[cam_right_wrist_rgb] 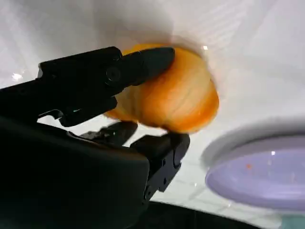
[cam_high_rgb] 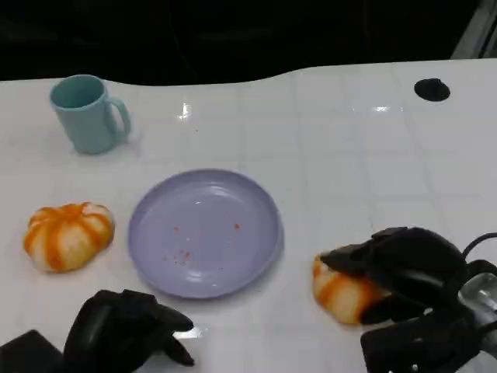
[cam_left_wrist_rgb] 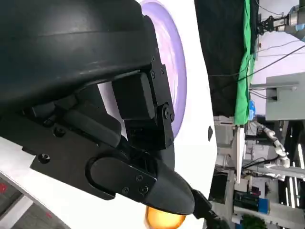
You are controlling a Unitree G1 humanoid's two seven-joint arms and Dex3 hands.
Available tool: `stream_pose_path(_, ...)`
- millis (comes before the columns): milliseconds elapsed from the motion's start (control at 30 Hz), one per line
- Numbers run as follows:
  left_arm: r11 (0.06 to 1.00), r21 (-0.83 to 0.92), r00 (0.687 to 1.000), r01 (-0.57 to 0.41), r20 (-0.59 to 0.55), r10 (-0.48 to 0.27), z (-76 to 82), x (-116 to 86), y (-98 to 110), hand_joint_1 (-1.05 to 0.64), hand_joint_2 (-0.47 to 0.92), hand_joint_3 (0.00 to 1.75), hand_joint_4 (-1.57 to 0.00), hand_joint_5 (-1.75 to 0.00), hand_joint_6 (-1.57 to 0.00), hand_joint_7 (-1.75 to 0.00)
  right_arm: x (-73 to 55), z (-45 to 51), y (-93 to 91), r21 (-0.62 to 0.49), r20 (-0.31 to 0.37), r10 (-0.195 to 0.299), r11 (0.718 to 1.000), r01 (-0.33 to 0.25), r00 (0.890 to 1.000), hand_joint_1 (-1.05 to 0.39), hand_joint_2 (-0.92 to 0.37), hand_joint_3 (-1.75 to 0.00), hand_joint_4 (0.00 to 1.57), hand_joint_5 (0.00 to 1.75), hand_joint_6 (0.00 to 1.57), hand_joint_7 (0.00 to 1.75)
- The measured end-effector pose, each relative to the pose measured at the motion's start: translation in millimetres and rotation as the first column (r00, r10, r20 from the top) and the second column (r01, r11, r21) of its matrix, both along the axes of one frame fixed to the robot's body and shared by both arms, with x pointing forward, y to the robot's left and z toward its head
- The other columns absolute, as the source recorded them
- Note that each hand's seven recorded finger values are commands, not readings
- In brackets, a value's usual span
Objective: Grasp the bread from the table and place it into the plate.
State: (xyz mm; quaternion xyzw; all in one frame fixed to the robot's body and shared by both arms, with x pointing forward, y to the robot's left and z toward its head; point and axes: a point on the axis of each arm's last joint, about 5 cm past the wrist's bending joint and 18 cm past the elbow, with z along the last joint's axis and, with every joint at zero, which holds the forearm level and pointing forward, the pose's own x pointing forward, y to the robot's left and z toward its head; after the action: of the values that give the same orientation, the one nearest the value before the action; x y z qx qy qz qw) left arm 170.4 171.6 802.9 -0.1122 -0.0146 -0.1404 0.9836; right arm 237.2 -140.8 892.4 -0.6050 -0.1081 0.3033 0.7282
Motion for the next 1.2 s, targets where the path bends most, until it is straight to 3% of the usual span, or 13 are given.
stream_pose_path(33, 1.0, -0.001, 1.0, 0.0, 0.002, 0.0, 0.2, 0.0, -0.2, -1.05, 0.89, 0.0, -1.49, -0.68, -1.57, -0.23, 0.7, -1.0, 0.4, 0.02, 0.015, -0.004, 1.0, 0.004, 1.0, -0.19, -0.91, -0.31, 0.85, 1.62, 1.05, 0.78)
stream_pose_path(67, 1.0, -0.001, 1.0, -0.002, 0.003, 0.002, 0.4, -0.1, -0.4, -1.05, 0.89, 0.0, -1.49, -0.68, -1.57, -0.23, 1.1, -2.3, 0.7, 0.038, 0.03, -0.01, 0.999, 0.008, 1.0, -0.18, -0.9, -0.34, 0.83, 1.68, 0.95, 1.01)
stream_pose_path(100, 1.0, -0.001, 1.0, -0.002, 0.004, 0.002, 0.5, -0.2, -0.4, -1.05, 0.89, 0.0, -1.49, -0.68, -1.57, -0.23, 1.1, -3.6, 1.1, 0.055, 0.045, -0.014, 0.998, 0.012, 0.999, -0.18, -0.89, -0.37, 0.82, 1.71, 0.9, 1.13)
stream_pose_path(233, 1.0, -0.001, 1.0, -0.003, 0.003, 0.003, 0.4, -0.8, -0.2, -1.05, 0.89, 0.0, -1.48, -0.68, -1.57, -0.22, 0.4, -8.6, 0.9, 0.109, 0.098, -0.029, 0.994, 0.018, 0.995, -0.17, -0.65, -0.75, 0.8, 1.74, 0.94, 1.0)
stream_pose_path(333, 1.0, -0.001, 1.0, -0.003, 0.003, 0.003, 0.4, -0.7, -0.3, -1.05, 0.89, 0.0, -1.49, -0.68, -1.57, -0.22, -0.6, -12.7, 1.7, 0.151, 0.13, -0.038, 0.988, 0.018, 0.991, -0.15, -0.53, -0.9, 0.84, 1.75, 0.96, 1.04)
stream_pose_path(467, 1.0, 0.0, 1.0, -0.003, 0.002, 0.003, 0.2, -0.9, -0.3, -1.05, 0.89, 0.0, -1.48, -0.68, -1.57, -0.22, -2.2, -18.8, 2.9, 0.219, 0.18, -0.057, 0.976, 0.016, 0.982, -0.12, -0.38, -1.14, 0.89, 1.75, 0.93, 1.24)
stream_pose_path(633, 1.0, 0.0, 1.0, -0.003, 0.001, 0.003, 0.1, -1.0, -0.4, -1.05, 0.89, 0.0, -1.48, -0.68, -1.57, -0.22, -4.4, -23.4, 7.6, 0.338, 0.256, -0.087, 0.941, -0.006, 0.963, -0.1, -0.29, -1.28, 0.95, 1.75, 0.88, 1.47)
stream_pose_path(833, 1.0, 0.0, 1.0, -0.004, -0.001, 0.004, -0.2, -1.7, -0.3, -1.05, 0.89, 0.0, -1.47, -0.68, -1.57, -0.21, -5.8, -26.9, 13.5, 0.447, 0.287, -0.135, 0.894, -0.007, 0.948, -0.07, -0.18, -1.45, 1.03, 1.75, 0.9, 1.51)
stream_pose_path(1000, 1.0, -0.003, 1.0, -0.005, -0.004, 0.005, -0.8, -2.1, -0.3, -1.05, 0.88, 0.0, -1.48, -0.69, -1.57, -0.2, -3.4, -22.7, 18.3, 0.553, 0.265, -0.173, 0.833, -0.003, 0.948, -0.05, -0.15, -1.55, 1.03, 1.75, 0.84, 1.67)
stream_pose_path(1200, 1.0, -0.002, 1.0, -0.003, -0.005, 0.003, -0.8, -2.0, -0.6, -1.05, 0.89, 0.0, -1.48, -0.69, -1.57, -0.21, 2.8, -12.1, 30.1, 0.645, 0.234, -0.173, 0.764, -0.02, 0.957, -0.07, -0.1, -1.6, 1.04, 1.75, 0.83, 1.74)
